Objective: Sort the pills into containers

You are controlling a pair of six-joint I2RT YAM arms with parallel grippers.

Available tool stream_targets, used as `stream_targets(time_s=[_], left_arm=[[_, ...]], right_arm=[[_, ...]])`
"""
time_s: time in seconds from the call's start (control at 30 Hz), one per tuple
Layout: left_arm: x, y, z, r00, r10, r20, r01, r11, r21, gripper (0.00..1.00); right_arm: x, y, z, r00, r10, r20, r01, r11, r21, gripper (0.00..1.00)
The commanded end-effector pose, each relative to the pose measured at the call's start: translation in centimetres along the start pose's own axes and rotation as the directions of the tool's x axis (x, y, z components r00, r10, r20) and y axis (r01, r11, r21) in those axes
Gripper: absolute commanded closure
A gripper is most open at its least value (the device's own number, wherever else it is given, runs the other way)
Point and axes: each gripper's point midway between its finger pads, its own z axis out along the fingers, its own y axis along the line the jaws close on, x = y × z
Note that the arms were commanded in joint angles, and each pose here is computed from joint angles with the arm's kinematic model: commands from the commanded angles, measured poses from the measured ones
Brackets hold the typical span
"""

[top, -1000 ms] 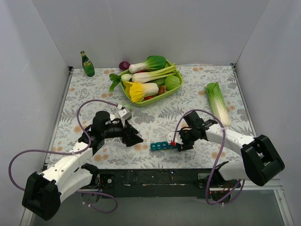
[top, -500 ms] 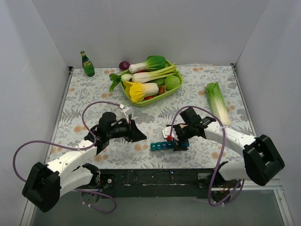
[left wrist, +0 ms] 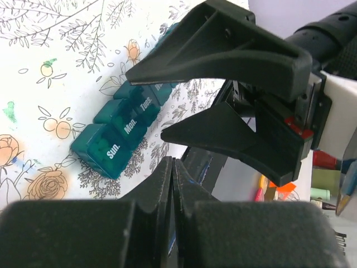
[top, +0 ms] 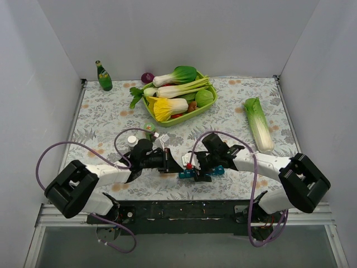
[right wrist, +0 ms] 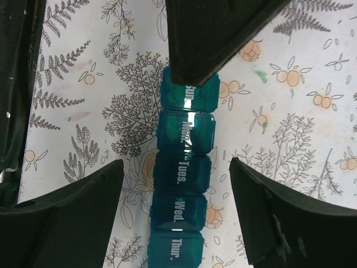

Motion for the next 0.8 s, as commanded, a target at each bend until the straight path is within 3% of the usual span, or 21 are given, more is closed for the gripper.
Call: stream_targets(time_s=[0.0, 0.4, 0.77], left_arm=[[-0.2, -0.1, 1.3, 0.999, -0.025, 0.021, 0.025, 1.0, 0.011, 1.0], [0.1, 0.3, 3.2, 0.995, -0.096, 0.025, 0.096, 0.995, -0.019, 1.0], [1.0, 3.3, 4.5, 0.989, -0.146, 0.028, 0.149, 0.975, -0.164, 1.0]], right_arm=[[0.9, 0.3, 0.8, 0.999, -0.016, -0.041, 0.017, 0.999, 0.028, 0.17], [1.5, 0.3, 1.1, 0.998, -0.017, -0.061, 0.02, 0.999, 0.051, 0.27], [1.4, 0.5, 1.0, 0.998, 0.006, -0.055, -0.003, 0.998, 0.055, 0.38]])
